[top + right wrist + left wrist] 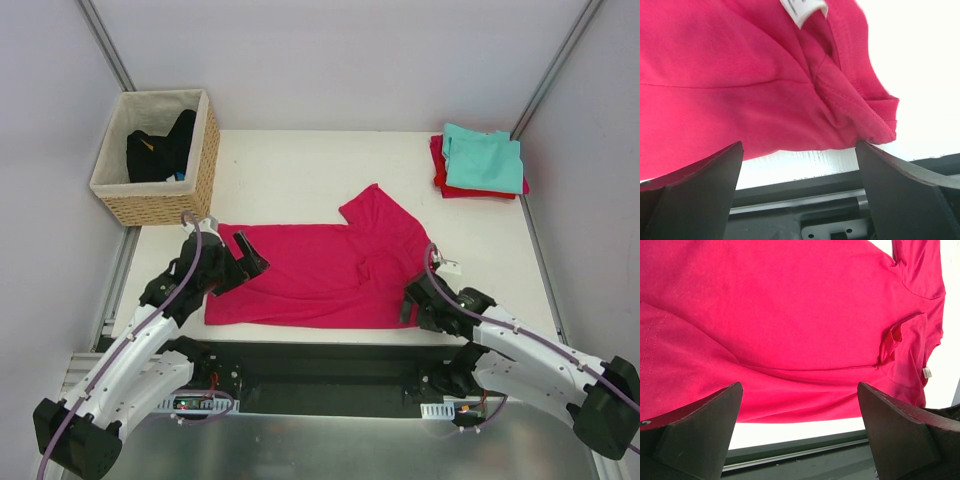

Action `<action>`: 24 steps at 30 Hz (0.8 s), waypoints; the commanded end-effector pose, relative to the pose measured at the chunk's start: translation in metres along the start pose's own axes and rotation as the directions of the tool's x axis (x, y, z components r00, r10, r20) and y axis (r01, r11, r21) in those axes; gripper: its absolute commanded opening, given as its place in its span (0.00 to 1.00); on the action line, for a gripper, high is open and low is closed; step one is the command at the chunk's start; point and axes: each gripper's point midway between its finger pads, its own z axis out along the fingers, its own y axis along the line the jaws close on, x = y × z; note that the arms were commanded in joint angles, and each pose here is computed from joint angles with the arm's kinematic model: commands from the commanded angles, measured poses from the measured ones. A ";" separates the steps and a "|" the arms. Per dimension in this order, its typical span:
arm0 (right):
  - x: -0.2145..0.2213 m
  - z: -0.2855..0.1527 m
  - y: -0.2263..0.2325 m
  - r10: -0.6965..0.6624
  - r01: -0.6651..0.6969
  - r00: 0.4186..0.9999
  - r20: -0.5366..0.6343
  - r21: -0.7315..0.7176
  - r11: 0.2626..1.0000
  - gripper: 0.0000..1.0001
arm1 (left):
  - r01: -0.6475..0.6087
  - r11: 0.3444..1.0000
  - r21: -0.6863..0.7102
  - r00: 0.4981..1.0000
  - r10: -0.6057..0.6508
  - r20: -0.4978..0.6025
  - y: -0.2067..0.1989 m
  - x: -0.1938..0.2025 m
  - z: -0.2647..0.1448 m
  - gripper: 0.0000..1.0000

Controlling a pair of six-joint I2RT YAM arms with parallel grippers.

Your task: Fold and stack the t-shirts

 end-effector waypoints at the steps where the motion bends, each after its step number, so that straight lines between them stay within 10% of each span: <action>1: -0.033 -0.022 0.007 0.010 -0.009 0.995 0.104 -0.015 1.000 1.00 | 0.032 0.999 0.001 0.999 -0.032 -0.020 0.005 0.007 0.004 0.99; 24: -0.047 -0.030 0.016 -0.022 0.025 0.993 0.117 -0.020 0.999 1.00 | 0.036 0.993 -0.116 0.997 -0.044 -0.060 0.047 0.033 0.047 0.99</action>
